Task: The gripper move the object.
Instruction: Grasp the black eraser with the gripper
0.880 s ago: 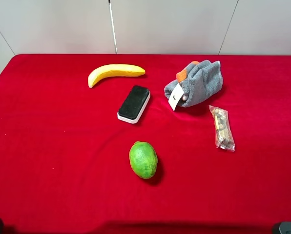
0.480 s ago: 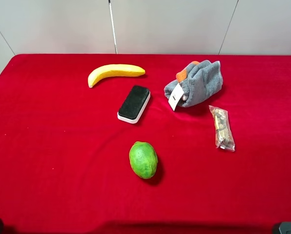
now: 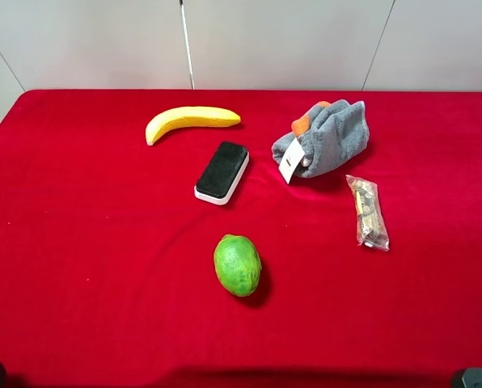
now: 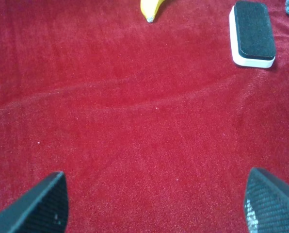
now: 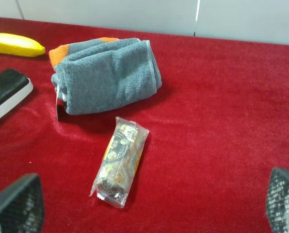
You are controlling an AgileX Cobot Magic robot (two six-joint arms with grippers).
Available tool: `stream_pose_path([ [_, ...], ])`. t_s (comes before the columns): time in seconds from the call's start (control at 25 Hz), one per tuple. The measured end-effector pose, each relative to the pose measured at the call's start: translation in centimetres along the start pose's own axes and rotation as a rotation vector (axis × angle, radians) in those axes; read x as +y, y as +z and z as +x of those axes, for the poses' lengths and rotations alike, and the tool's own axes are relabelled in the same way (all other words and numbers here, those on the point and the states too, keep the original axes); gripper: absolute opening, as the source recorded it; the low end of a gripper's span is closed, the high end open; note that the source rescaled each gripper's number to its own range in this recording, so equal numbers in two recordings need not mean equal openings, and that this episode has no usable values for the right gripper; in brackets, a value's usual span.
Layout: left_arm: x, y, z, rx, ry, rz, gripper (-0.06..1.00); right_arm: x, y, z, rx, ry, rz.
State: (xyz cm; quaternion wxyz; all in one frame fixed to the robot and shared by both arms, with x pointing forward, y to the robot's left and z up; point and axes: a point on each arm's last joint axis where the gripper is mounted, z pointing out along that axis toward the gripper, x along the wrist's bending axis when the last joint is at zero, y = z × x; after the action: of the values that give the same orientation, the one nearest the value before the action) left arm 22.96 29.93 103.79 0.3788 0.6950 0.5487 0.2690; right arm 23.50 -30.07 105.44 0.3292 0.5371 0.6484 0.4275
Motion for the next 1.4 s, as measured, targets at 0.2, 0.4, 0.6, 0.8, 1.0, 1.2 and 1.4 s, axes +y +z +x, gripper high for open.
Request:
stream_pose_path([
  [0.2, 0.0, 0.0, 0.0, 0.0, 0.0, 0.0, 0.32, 0.0, 0.0, 0.0, 0.0, 0.0, 0.0],
  [0.4, 0.0, 0.0, 0.0, 0.0, 0.0, 0.0, 0.32, 0.01, 0.0, 0.0, 0.0, 0.0, -0.001],
  [0.6, 0.0, 0.0, 0.0, 0.0, 0.0, 0.0, 0.32, 0.01, 0.0, 0.0, 0.0, 0.0, -0.001],
  [0.8, 0.0, 0.0, 0.0, 0.0, 0.0, 0.0, 0.32, 0.01, 0.0, 0.0, 0.0, 0.0, -0.001],
  [1.0, 0.0, 0.0, 0.0, 0.0, 0.0, 0.0, 0.32, 0.01, 0.0, 0.0, 0.0, 0.0, -0.001],
  [1.2, 0.0, 0.0, 0.0, 0.0, 0.0, 0.0, 0.32, 0.01, 0.0, 0.0, 0.0, 0.0, -0.001],
  [1.4, 0.0, 0.0, 0.0, 0.0, 0.0, 0.0, 0.32, 0.0, 0.0, 0.0, 0.0, 0.0, 0.0],
])
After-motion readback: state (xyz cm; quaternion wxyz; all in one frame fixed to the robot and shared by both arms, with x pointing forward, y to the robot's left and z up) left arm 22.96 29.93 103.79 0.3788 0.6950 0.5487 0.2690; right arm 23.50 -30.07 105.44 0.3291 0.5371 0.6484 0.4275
